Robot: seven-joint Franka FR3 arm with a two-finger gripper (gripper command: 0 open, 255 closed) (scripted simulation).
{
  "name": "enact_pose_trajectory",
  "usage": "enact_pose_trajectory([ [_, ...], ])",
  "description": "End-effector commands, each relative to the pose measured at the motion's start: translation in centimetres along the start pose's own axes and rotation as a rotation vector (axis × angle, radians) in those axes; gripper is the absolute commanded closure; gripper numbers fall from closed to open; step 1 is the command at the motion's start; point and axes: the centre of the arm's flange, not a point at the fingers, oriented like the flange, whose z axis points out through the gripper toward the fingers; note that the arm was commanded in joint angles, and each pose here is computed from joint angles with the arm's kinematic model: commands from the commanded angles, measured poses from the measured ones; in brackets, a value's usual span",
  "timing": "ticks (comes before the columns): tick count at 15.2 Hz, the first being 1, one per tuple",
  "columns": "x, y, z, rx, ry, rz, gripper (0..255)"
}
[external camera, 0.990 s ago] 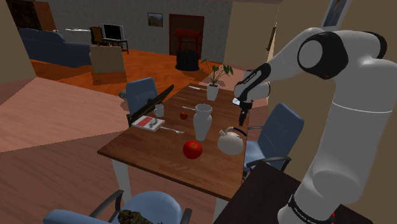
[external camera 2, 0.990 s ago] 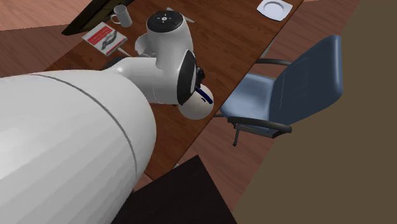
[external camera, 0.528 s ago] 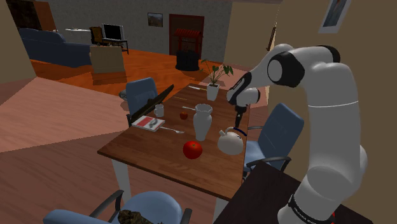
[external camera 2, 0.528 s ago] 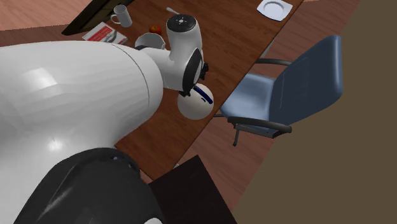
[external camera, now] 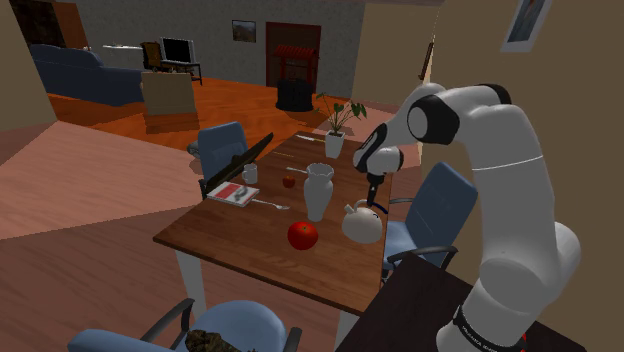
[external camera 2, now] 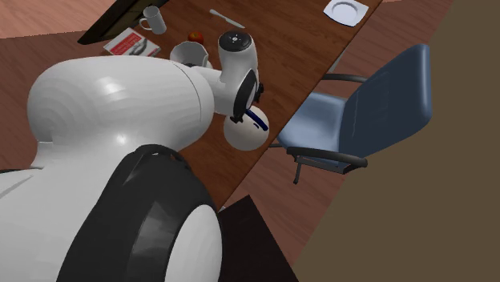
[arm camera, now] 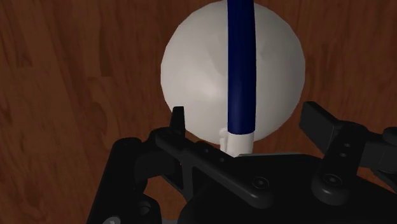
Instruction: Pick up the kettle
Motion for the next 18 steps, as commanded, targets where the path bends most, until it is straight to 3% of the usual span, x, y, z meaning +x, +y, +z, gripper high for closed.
enact_pose_trajectory([
  [1, 0.2, -0.1, 1.4, 0.000, 0.000, 0.000, 0],
  [3, 0.2, -0.1, 1.4, 0.000, 0.000, 0.000, 0],
  [4, 0.2, -0.2, 1.4, 0.000, 0.000, 0.000, 255],
  [13, 0.2, -0.1, 1.4, 0.000, 0.000, 0.000, 255],
  [18, 0.1, 0.1, -1.2, 0.000, 0.000, 0.000, 255],
])
